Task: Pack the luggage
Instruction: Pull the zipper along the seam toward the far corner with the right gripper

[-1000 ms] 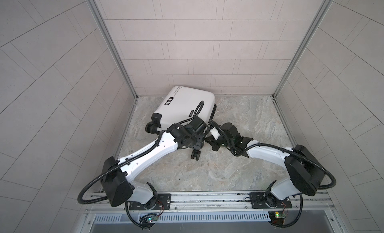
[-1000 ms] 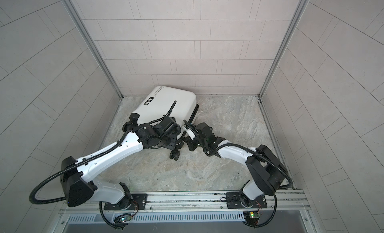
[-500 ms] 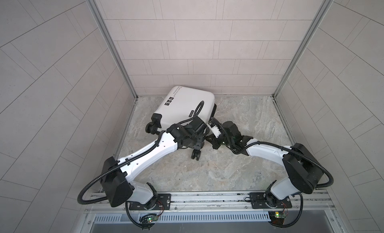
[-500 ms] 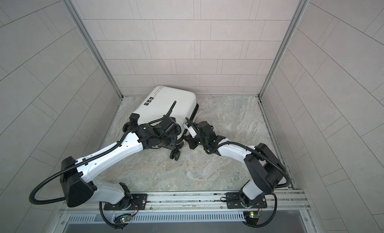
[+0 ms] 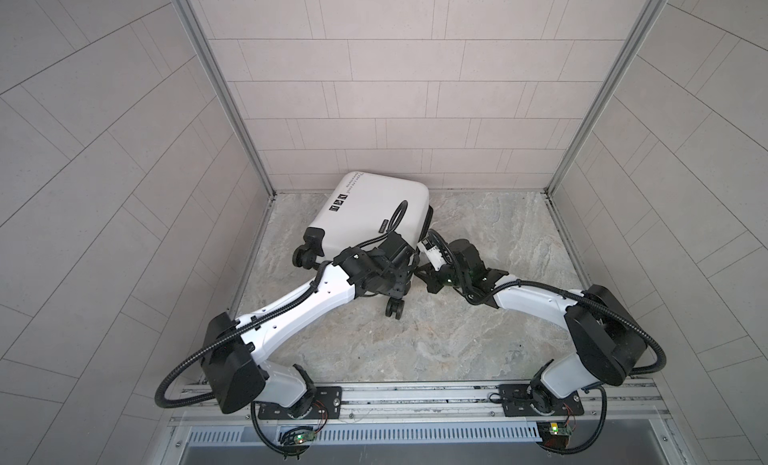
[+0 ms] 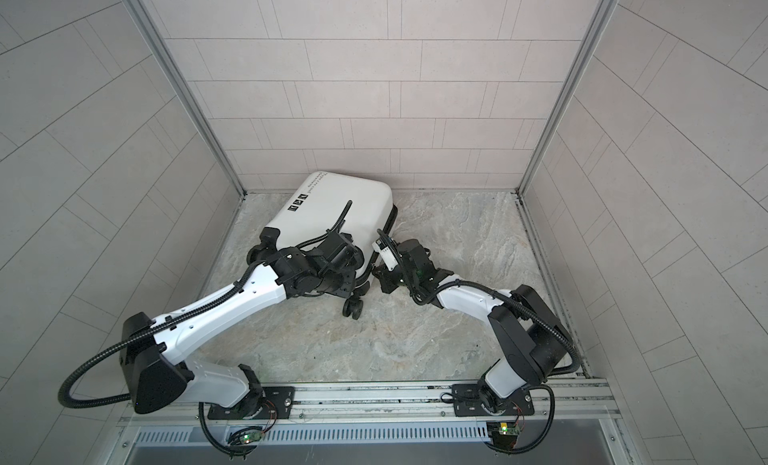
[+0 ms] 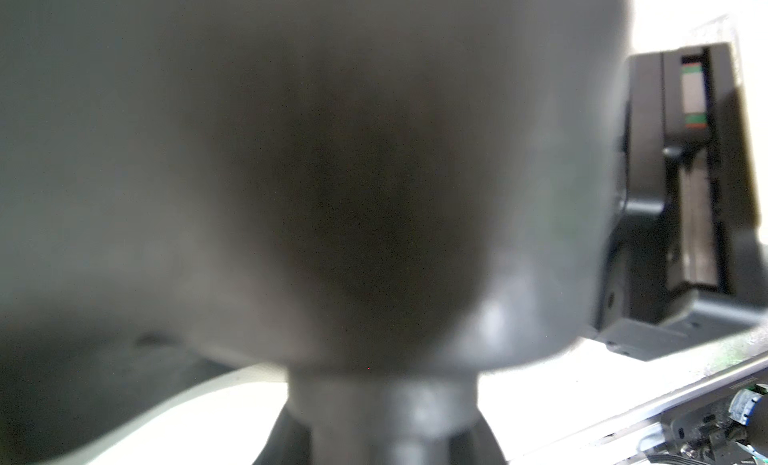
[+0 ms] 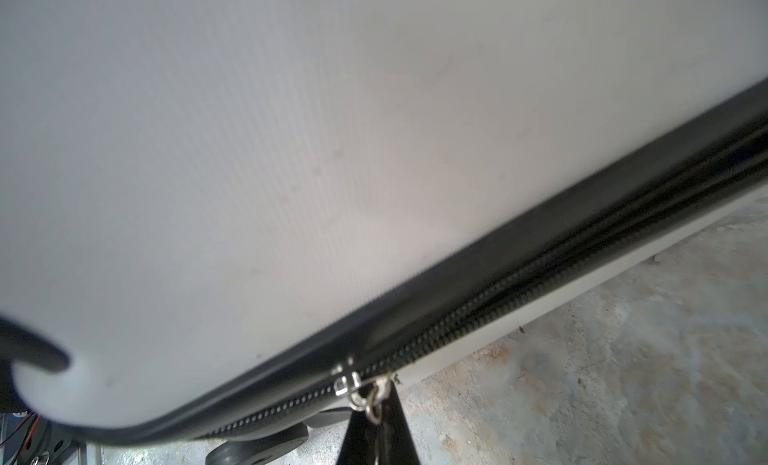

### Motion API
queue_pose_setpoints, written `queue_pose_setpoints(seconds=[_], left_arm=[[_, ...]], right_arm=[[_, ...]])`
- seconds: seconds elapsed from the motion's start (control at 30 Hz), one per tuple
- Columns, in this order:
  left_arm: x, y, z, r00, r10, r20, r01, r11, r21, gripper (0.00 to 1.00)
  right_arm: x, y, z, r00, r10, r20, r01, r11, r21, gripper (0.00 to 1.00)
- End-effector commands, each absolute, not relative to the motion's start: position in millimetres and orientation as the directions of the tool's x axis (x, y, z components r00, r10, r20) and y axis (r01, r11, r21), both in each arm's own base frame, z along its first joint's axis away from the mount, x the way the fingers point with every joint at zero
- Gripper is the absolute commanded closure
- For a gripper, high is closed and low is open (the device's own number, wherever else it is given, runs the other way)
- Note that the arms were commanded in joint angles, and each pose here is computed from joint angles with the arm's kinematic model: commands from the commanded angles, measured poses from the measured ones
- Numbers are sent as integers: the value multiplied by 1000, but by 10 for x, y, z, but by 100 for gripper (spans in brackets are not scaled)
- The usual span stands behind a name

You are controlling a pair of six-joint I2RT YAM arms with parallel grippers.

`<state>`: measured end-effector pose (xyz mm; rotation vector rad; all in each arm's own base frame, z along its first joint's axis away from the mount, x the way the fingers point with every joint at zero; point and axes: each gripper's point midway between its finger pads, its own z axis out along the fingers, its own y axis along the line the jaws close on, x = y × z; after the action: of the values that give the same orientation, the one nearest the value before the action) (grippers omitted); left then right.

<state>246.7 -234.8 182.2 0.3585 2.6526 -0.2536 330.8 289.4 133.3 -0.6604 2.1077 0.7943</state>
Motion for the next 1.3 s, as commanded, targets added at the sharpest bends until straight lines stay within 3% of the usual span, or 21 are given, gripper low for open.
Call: queue_pose_setpoints(seconds=[0.0, 0.7, 1.27], left_arm=[[2451, -2364, 2260, -818, 147, -556, 302, 932, -198, 100], [2286, -2560, 2195, -817, 204, -539, 380, 893, -239, 100], [2077, -2908, 2178, -766, 348, -540, 529, 818, -224, 100]], right_arm=[[3650, 2653, 1398, -552, -95, -828, -571, 767, 293, 100], [4069, 2239, 1361, -577, 14, -816, -439, 838, 325, 100], [4103, 1764, 1302, -589, 61, -806, -360, 873, 329, 100]])
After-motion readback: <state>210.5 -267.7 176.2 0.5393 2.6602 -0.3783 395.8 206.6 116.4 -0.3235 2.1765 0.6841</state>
